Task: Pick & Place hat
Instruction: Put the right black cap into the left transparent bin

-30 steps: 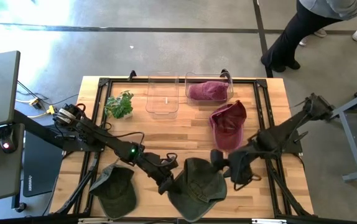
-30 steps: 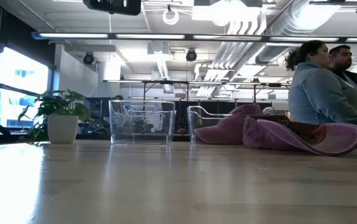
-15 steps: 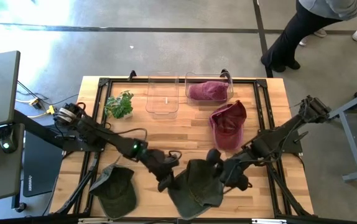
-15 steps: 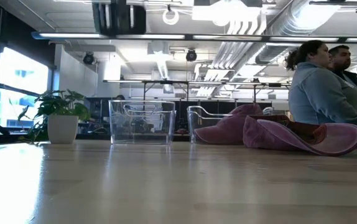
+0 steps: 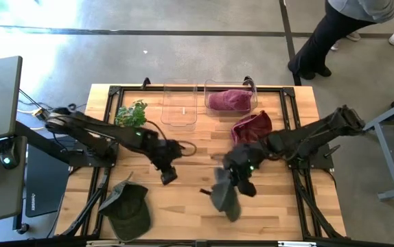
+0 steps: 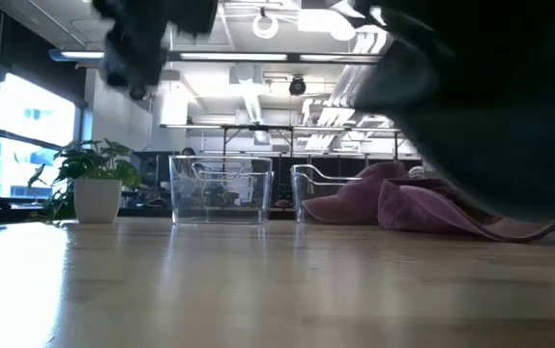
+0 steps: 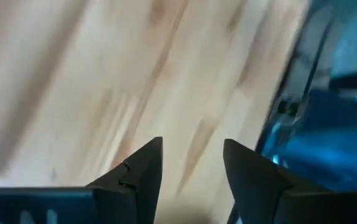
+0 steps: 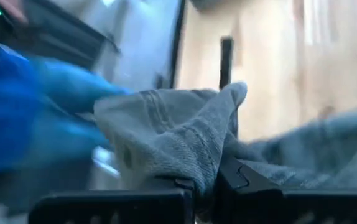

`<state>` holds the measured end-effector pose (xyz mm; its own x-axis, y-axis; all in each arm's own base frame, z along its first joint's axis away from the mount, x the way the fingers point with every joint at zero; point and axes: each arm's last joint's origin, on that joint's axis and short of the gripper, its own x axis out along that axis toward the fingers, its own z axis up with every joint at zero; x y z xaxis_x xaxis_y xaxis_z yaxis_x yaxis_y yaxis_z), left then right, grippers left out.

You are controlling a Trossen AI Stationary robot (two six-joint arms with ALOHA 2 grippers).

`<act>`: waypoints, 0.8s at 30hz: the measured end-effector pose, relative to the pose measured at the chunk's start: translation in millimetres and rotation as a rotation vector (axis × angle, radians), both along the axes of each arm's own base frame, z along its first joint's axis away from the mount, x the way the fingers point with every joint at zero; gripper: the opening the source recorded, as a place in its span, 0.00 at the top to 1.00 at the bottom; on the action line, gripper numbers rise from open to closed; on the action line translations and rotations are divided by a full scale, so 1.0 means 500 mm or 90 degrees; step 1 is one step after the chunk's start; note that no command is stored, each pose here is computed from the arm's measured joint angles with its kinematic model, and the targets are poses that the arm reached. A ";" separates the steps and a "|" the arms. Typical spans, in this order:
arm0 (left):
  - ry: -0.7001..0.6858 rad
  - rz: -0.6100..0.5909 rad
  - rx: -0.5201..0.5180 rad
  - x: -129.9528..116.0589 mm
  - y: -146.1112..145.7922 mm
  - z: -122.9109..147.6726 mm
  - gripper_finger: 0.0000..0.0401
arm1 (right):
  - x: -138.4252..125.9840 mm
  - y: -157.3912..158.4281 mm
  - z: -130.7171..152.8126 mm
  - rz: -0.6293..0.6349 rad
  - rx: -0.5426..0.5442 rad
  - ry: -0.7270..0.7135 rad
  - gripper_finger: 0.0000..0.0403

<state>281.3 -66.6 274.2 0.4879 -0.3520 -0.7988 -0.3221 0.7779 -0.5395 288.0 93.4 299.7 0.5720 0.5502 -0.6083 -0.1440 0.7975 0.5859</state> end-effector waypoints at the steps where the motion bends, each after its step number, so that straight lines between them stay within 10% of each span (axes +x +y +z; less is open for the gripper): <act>1: -0.027 0.012 0.022 -0.009 0.004 0.026 0.59 | 0.008 -0.011 0.004 -0.014 0.036 0.001 0.98; 11: -0.105 0.116 0.236 -0.106 0.003 0.174 0.59 | 0.115 -0.129 -0.023 -0.247 0.097 0.170 0.99; 24: -0.114 0.017 0.324 -0.106 -0.021 0.168 0.59 | 0.282 -0.165 -0.039 -0.023 0.176 0.192 0.99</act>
